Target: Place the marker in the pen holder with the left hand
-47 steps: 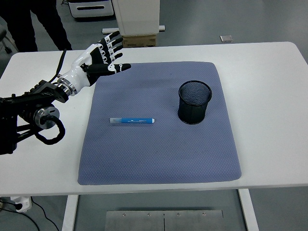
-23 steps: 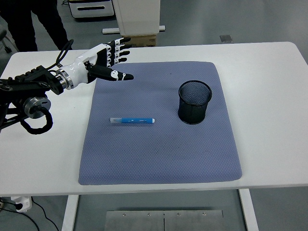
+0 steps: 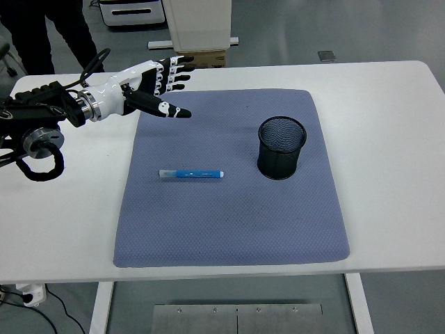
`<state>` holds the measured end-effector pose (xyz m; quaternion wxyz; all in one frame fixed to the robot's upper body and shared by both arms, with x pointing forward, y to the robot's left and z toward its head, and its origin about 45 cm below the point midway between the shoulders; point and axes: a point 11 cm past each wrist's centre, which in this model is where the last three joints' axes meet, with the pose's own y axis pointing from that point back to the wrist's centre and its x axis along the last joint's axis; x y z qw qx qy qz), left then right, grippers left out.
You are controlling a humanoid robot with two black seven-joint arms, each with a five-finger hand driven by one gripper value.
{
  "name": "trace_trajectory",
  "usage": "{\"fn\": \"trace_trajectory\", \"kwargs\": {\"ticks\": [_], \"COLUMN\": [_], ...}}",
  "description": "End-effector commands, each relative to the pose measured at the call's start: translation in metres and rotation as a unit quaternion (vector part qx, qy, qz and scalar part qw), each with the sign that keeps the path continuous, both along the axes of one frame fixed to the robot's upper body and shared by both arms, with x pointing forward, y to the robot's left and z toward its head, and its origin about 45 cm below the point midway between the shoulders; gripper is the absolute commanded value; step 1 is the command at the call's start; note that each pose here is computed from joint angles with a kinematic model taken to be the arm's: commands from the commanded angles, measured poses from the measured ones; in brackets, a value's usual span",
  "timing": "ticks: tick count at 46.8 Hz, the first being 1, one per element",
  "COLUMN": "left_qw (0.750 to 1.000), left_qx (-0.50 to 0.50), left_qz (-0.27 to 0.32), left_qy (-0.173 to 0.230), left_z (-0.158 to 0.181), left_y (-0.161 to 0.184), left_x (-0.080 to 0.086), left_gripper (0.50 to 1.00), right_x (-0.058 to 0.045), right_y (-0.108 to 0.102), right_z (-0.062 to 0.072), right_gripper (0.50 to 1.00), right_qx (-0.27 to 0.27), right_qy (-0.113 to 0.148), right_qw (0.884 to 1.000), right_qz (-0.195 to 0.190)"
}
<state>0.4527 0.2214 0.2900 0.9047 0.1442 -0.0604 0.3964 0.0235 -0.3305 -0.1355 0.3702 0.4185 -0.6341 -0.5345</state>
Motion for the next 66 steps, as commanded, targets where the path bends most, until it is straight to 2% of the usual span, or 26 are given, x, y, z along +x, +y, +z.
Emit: {"fn": "trace_trajectory", "kwargs": {"ticks": [1,22,31,32,41,49,50,59,66], "left_qw": [1.000,0.997,0.992,0.991,0.976,0.968,0.964,0.950,0.946], "left_qx": [0.002,0.067,0.102,0.112,0.191,0.227,0.246,0.297,0.309], "left_qz": [-0.008,-0.044,-0.069,-0.075,-0.068,-0.076,-0.072,-0.075,-0.075], "left_qy": [0.002,-0.003,0.007,0.015,0.075,0.073,0.071,0.066,0.059], "left_z": [-0.002,0.001,-0.005,-0.008,-0.032,-0.026,-0.024,-0.019,-0.012], "left_y": [-0.007,-0.020,-0.028,-0.029,-0.024,-0.023,-0.015,-0.005,-0.003], "left_x": [-0.001,-0.001,-0.009,-0.014,-0.021,-0.020,-0.019,-0.016,-0.014], "left_gripper": [1.000,1.000,1.000,1.000,1.000,1.000,1.000,1.000,1.000], "right_x": [0.000,0.000,0.000,0.000,0.000,0.000,0.000,0.000,0.000], "right_y": [0.000,0.000,0.000,0.000,0.000,0.000,0.000,0.000,0.000], "right_z": [0.000,0.000,0.000,0.000,0.000,0.000,0.000,0.000,0.000], "right_gripper": [1.000,1.000,1.000,1.000,1.000,1.000,1.000,1.000,1.000], "right_qx": [0.000,-0.001,0.000,0.000,0.000,0.000,0.000,0.000,0.000], "right_qy": [0.000,0.000,0.000,0.000,0.000,0.000,0.000,0.000,0.000], "right_qw": [1.000,1.000,1.000,1.000,1.000,1.000,1.000,1.000,1.000], "right_qz": [0.000,0.000,0.000,0.001,0.000,0.000,0.000,0.000,0.000]}}
